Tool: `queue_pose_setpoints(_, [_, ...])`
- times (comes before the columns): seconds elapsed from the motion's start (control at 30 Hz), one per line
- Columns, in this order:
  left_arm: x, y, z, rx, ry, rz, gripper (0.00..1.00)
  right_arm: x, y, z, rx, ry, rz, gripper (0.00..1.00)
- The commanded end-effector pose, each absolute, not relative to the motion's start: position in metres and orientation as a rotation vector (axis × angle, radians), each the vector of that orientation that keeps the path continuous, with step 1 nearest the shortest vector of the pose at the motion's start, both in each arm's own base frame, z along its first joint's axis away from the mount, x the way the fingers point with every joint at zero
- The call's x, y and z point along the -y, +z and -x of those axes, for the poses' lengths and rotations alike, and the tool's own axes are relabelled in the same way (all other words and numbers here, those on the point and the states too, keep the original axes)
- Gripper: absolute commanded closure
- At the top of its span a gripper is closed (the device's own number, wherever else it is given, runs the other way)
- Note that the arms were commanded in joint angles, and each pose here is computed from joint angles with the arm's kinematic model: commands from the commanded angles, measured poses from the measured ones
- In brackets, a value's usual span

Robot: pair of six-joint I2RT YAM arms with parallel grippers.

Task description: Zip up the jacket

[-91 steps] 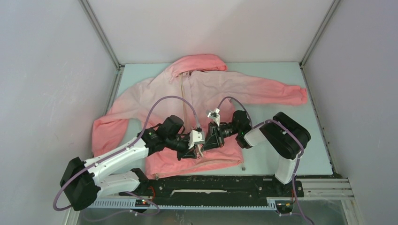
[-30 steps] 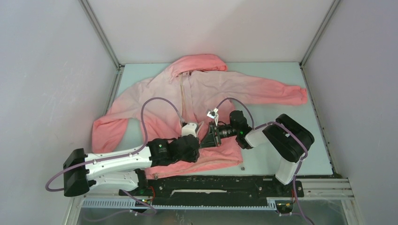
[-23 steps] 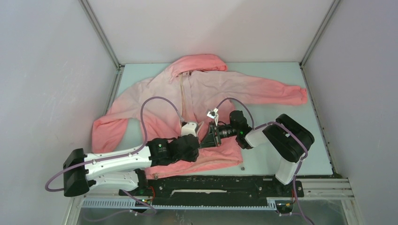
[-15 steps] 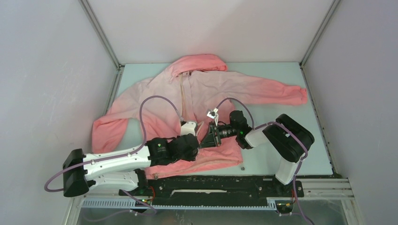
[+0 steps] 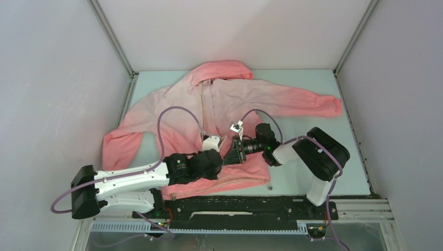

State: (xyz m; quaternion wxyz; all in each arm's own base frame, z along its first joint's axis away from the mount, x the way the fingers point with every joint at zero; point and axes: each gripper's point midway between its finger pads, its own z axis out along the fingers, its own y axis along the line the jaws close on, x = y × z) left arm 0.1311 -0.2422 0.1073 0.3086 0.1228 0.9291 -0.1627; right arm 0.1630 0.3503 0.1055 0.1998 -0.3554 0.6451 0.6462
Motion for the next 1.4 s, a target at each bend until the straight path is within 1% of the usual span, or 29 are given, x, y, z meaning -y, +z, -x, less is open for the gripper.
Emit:
queue_pose_setpoints(0.0, [0.2577,0.1316,-0.1374,-2.399,-0.483,-0.335,0.78,-0.3518,0.1187,-0.1645,-1.710,1.780,1.031,1.00])
queue_pose_setpoints(0.43, [0.2548,0.1330,-0.1406,-2.397,-0.433,-0.357,0.83,-0.3516,0.1192,-0.1638,-1.705,1.784,1.036,1.00])
queue_pose_setpoints(0.7, [0.2507,0.1315,-0.1410,-2.400,-0.399,-0.382,0.81,-0.3516,0.1192,-0.1639,-1.704,1.784,1.036,1.00])
queue_pose_setpoints(0.97, [0.2567,0.1324,-0.1402,-2.396,-0.421,-0.414,0.84,-0.3520,0.1185,-0.1636,-1.707,1.785,1.035,1.00])
queue_pose_setpoints(1.23, [0.2591,0.1331,-0.1411,-2.388,-0.421,-0.434,0.83,-0.3518,0.1182,-0.1640,-1.707,1.786,1.034,1.00])
queue_pose_setpoints(1.37, [0.2580,0.1321,-0.1421,-2.385,-0.410,-0.438,0.86,-0.3519,0.1184,-0.1633,-1.707,1.788,1.036,1.00])
